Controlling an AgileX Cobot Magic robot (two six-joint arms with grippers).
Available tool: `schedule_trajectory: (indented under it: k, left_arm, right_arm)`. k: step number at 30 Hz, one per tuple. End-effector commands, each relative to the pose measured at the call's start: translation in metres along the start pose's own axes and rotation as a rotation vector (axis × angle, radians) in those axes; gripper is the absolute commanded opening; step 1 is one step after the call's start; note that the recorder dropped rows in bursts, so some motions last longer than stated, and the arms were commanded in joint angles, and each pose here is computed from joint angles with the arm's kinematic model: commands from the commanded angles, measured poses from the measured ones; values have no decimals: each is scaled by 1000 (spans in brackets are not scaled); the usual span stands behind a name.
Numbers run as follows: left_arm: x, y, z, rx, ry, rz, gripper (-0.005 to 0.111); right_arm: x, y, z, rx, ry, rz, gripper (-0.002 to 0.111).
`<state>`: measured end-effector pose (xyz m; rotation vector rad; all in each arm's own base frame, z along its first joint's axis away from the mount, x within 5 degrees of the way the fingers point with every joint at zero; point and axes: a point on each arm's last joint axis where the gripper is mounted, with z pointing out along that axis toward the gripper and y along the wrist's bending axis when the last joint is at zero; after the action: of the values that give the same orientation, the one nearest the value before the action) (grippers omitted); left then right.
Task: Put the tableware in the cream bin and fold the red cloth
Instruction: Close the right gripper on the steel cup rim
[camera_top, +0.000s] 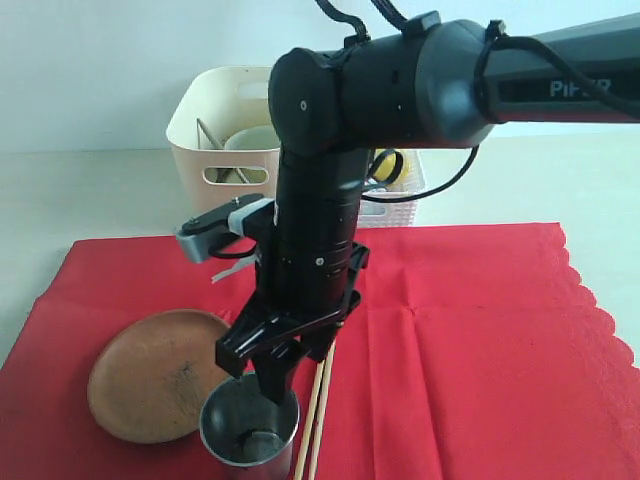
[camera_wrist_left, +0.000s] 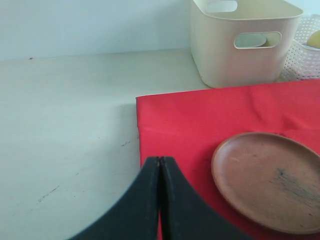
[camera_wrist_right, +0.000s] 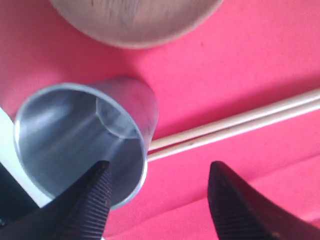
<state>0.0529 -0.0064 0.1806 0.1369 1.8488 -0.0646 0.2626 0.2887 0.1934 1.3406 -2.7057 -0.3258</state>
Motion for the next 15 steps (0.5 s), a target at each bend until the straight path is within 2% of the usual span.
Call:
schedule_trajectory:
  k: [1,15]
  left_arm:
    - [0,0,0,-1,-15,-11,0]
    - [0,0,0,-1,-15,-11,0]
  right_arm:
    - [6,0,14,-29,19,24,55]
    - [-1,1,21,-61,-48,28,55]
